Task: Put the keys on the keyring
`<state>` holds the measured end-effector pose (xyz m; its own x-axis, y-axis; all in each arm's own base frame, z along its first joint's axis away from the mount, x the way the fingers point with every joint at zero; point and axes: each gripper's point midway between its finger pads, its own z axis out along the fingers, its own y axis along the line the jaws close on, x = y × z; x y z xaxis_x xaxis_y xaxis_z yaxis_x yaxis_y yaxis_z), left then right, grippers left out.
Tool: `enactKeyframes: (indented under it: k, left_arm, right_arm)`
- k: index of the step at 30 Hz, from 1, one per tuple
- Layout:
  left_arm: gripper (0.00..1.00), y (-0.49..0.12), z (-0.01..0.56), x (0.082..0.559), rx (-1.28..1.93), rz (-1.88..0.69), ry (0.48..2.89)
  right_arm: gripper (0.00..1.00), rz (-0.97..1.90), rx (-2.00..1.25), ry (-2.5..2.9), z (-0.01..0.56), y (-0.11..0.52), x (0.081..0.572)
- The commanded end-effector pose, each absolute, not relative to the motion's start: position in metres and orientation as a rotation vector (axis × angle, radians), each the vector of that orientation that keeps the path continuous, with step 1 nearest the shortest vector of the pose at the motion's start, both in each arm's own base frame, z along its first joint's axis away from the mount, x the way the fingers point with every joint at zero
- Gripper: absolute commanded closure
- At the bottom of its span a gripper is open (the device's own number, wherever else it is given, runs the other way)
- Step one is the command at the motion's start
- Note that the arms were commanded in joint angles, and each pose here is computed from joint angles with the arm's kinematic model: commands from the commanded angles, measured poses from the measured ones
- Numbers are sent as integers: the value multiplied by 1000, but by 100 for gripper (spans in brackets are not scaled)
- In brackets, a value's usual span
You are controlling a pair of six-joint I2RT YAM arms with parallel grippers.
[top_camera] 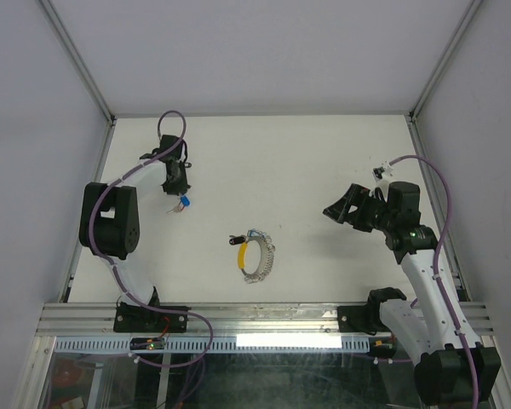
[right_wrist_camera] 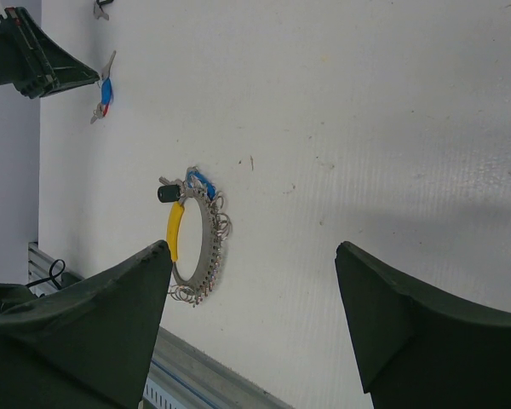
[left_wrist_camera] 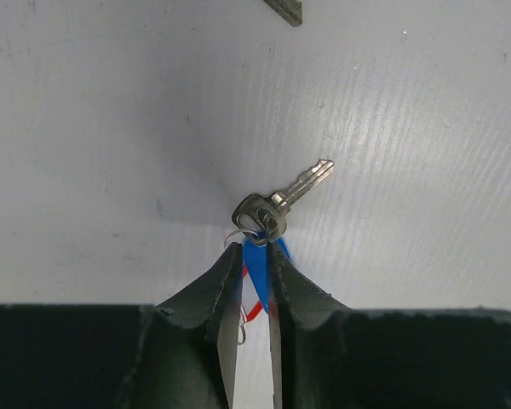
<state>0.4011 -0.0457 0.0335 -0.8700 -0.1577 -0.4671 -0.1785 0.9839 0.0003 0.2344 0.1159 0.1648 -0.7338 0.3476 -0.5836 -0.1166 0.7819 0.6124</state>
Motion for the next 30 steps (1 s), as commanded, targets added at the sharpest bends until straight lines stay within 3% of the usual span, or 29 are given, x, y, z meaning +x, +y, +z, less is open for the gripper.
enactKeyframes:
  k: [1,8,23,30]
  left_arm:
    - [79,-39,76,416,-295,73,2485]
    - [57,-36,59,412,-318,89,2526]
    - [52,-46,38,417,-285,35,2582]
    - [59,-54,31,417,-266,-15,2601]
  right_arm:
    - [19,850,124,2206,175,118,237]
    - [19,850,120,2208,175,118,236]
    - [19,845,112,2212,175,118,236]
    - [19,844,112,2217,174,117,235]
